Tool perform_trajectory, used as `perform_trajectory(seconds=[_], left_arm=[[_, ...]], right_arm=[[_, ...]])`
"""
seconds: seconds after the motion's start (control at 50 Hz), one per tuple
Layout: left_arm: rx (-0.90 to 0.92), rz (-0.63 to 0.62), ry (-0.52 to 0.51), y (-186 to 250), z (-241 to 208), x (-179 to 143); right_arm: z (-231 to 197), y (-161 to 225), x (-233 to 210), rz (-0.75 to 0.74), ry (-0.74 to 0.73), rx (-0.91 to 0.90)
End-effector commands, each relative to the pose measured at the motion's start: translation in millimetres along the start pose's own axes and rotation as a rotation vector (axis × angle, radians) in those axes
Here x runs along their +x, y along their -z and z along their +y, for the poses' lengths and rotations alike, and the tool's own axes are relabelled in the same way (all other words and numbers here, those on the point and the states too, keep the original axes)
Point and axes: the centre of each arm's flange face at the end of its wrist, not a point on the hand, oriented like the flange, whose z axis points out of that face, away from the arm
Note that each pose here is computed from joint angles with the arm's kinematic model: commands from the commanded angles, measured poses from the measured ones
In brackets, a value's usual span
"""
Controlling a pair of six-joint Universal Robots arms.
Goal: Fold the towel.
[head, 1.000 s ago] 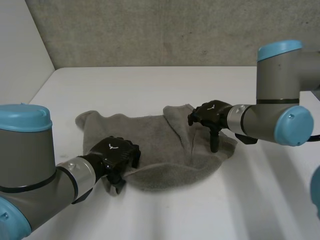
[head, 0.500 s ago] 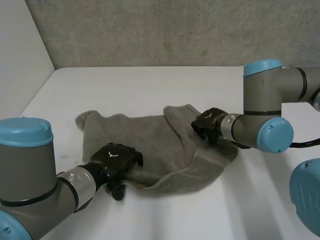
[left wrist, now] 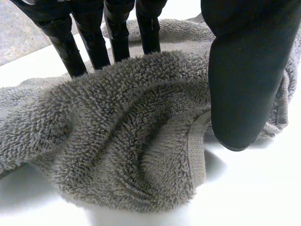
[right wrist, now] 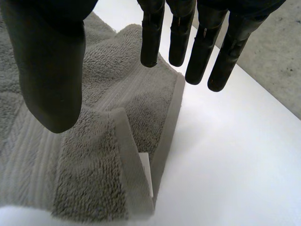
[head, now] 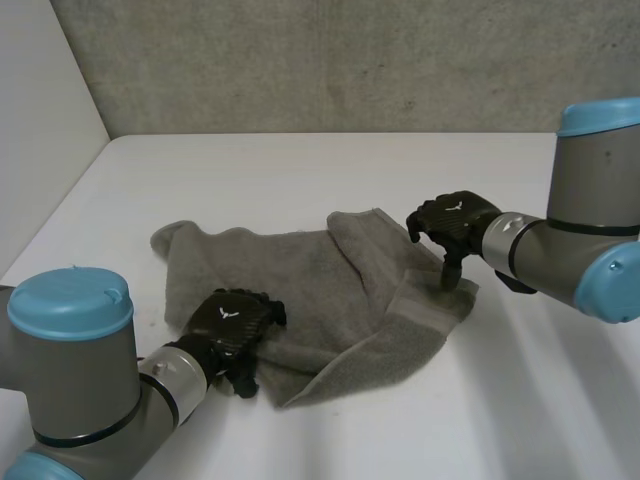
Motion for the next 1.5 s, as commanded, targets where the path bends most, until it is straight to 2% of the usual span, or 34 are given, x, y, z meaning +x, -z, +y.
perform_trajectory(seconds=[0.02,0.16,0.42,0.78,1.1,1.5], left_arm=[[0.000,-0.005,0.000,1.9,-0.1,-1.8],[-0.003,-0.001,-0.001,2.2,0.7,-1.3],[0.001,-0.005,0.000,1.8,-0.3,-2.4],[-0.005,-0.006,0.002,2.3,1.5,-3.0],[-0.005,-0.006,0.002,1.9,1.8,-2.9],[-0.009,-0.004,0.002,1.2,3.6,-2.2]], right_arm=[[11.5,-27.4,-28.0,-0.085,0.015,-0.059],[24.3,-42.9,-33.4,-0.115,0.004,-0.140],[30.7,-46.3,-33.1,-0.100,0.034,-0.162],[37.9,-35.3,-25.7,-0.103,0.008,-0.202],[32.8,-16.0,-11.0,-0.060,-0.013,-0.167],[48.9,-4.0,-14.3,-0.096,-0.039,-0.185]])
